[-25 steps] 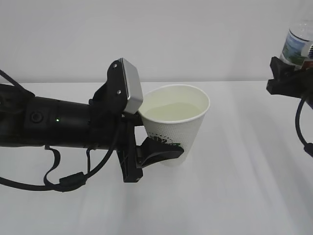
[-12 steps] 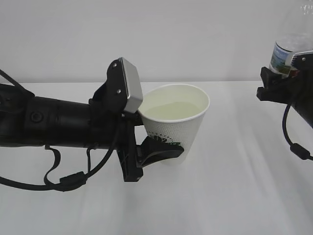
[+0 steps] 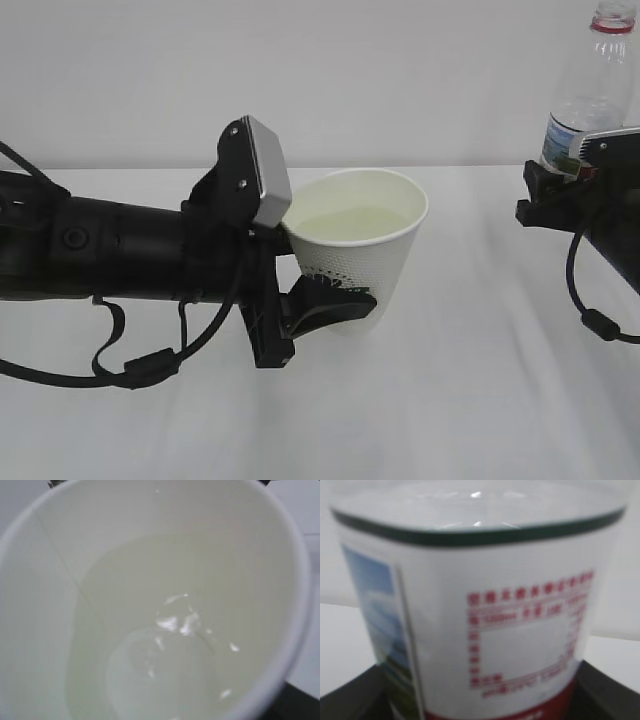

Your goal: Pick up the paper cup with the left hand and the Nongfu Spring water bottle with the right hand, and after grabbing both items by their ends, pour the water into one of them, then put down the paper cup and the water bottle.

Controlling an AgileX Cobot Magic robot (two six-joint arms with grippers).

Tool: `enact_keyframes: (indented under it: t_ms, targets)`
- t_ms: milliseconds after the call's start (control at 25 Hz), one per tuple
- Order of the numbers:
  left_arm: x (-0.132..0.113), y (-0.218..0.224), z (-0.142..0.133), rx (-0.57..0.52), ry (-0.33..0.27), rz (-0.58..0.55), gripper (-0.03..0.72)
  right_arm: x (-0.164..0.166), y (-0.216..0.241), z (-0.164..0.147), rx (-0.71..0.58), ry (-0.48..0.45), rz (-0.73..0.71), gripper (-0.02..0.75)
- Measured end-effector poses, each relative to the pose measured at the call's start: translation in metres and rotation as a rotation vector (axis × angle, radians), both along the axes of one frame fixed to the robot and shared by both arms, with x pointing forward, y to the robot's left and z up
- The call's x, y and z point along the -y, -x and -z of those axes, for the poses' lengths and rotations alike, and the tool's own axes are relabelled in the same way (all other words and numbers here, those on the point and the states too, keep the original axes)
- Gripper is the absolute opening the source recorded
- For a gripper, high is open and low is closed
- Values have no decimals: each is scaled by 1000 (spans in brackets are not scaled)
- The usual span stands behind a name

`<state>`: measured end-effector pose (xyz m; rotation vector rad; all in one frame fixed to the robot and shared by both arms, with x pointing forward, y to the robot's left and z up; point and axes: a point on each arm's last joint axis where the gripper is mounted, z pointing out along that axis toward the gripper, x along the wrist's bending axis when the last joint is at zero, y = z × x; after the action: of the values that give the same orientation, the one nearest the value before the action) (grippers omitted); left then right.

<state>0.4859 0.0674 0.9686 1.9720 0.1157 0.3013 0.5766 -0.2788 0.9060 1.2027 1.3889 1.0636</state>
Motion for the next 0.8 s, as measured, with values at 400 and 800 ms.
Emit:
enact_keyframes:
  t_ms: [400, 800]
  targets:
    - [-1, -7, -5, -58, 84, -110, 477, -2, 0, -1, 8, -6, -26, 521]
    - [-1, -10, -7, -57, 104, -148, 477, -3, 0, -1, 9, -4, -37, 521]
